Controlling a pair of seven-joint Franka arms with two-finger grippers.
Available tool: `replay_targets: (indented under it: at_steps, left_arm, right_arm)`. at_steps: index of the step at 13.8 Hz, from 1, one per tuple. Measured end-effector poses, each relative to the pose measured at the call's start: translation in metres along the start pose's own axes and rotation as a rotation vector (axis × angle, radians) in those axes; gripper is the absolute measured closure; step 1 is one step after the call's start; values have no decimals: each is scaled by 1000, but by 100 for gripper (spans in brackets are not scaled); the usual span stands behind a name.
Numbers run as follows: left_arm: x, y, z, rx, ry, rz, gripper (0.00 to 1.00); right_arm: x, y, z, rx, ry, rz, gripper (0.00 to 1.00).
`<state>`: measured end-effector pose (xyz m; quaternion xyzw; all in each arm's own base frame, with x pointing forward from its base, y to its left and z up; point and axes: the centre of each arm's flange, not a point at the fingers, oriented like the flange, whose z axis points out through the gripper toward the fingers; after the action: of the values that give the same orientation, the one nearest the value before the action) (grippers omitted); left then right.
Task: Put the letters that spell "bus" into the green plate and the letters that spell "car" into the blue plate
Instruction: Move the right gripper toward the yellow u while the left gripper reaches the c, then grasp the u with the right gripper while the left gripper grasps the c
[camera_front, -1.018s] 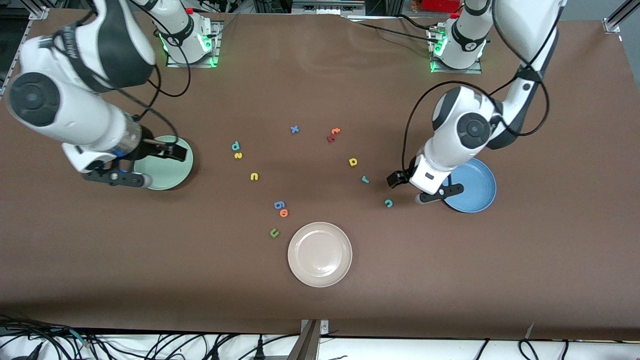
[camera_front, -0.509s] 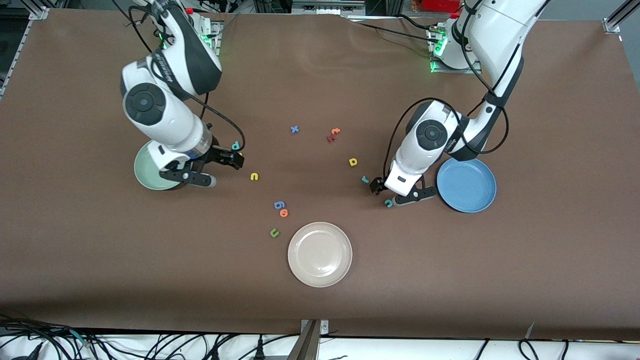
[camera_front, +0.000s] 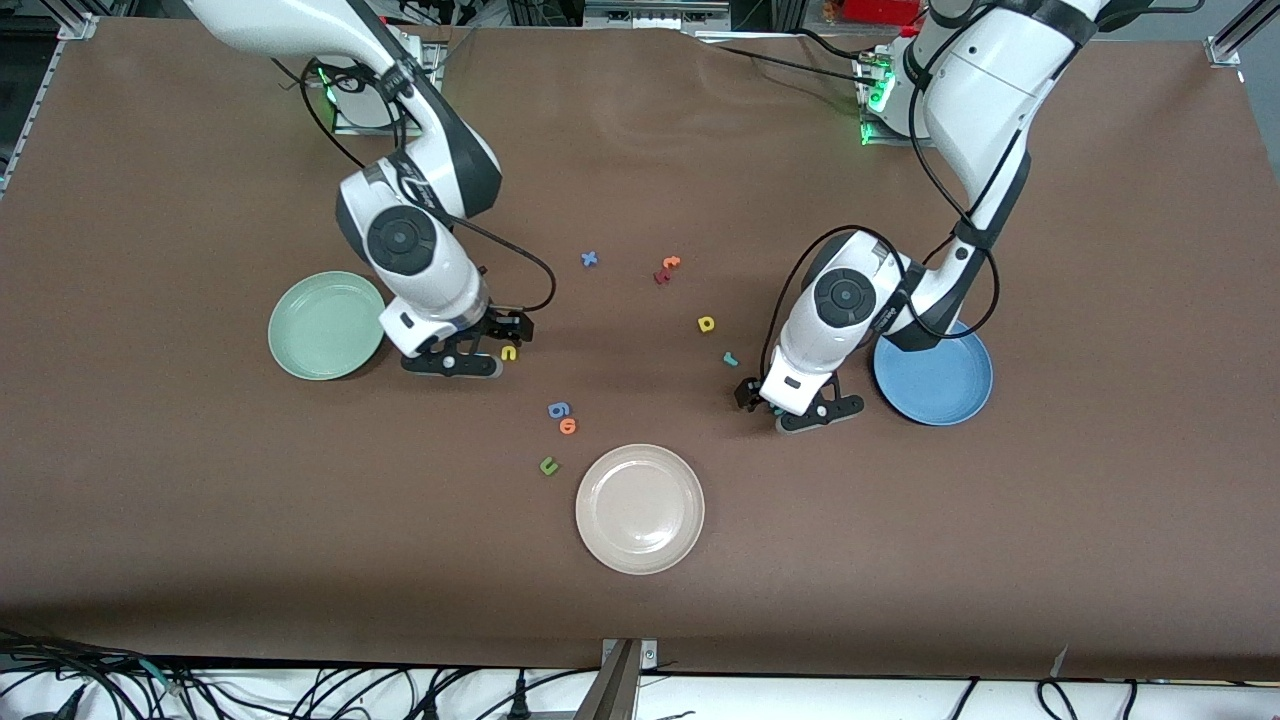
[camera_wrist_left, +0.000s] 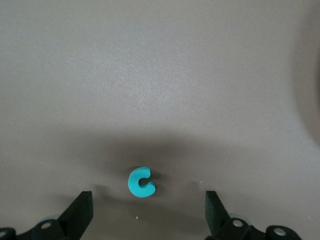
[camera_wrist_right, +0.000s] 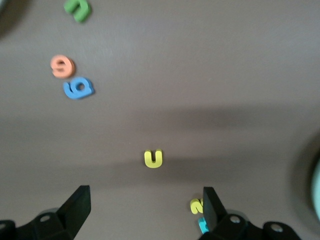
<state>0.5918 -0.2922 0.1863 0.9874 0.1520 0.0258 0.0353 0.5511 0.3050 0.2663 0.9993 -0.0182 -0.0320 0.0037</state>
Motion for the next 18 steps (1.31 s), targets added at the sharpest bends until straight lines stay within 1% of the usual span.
replay_targets:
  at_steps: [2, 3, 4, 5, 6, 7, 8, 9, 10, 11, 12, 13, 14, 15, 18]
  left_arm:
    - [2, 0, 6, 2, -2, 1, 4]
    - [2, 1, 8, 7, 1, 10, 4]
    - [2, 1, 9, 9, 2, 14, 10]
    - [2, 0, 11, 10, 0, 14, 20]
    - [2, 0, 11, 11, -1, 14, 28]
    - [2, 0, 12, 12, -2, 14, 28]
    - [1, 0, 12, 15, -1, 19, 37]
    - [1, 0, 13, 25, 5, 34, 47]
    - [0, -1, 14, 32, 8, 44, 54]
    - [0, 0, 14, 33, 8, 46, 54]
    - [1, -1, 14, 37, 7, 45, 62]
    - [2, -2, 13, 40, 6, 45, 65]
    - [2, -2, 13, 40, 5, 45, 65]
    - [2, -2, 13, 42, 5, 45, 71]
    - [2, -2, 13, 44, 3, 45, 74]
  right_arm:
    - [3, -4, 31, 19, -4, -5, 2]
    - [3, -5, 42, 26, -6, -5, 7]
    - [3, -5, 49, 28, -11, -5, 7]
    - [3, -5, 51, 28, -13, -5, 15]
    - [3, -5, 51, 28, -13, -5, 26]
    - [4, -5, 51, 28, -13, -5, 40]
    - [3, -5, 52, 28, -14, -5, 44]
    - [3, -5, 54, 26, -18, -6, 44]
    - [3, -5, 58, 23, -22, -9, 44]
    - [2, -4, 61, 17, -24, -17, 43]
    - [2, -4, 64, 11, -24, -27, 43]
    - [1, -4, 66, 8, -27, -33, 38]
    - [1, -4, 68, 7, -30, -35, 38]
    - [1, -4, 70, 6, -32, -37, 36]
    - [0, -2, 78, 2, -44, -38, 36]
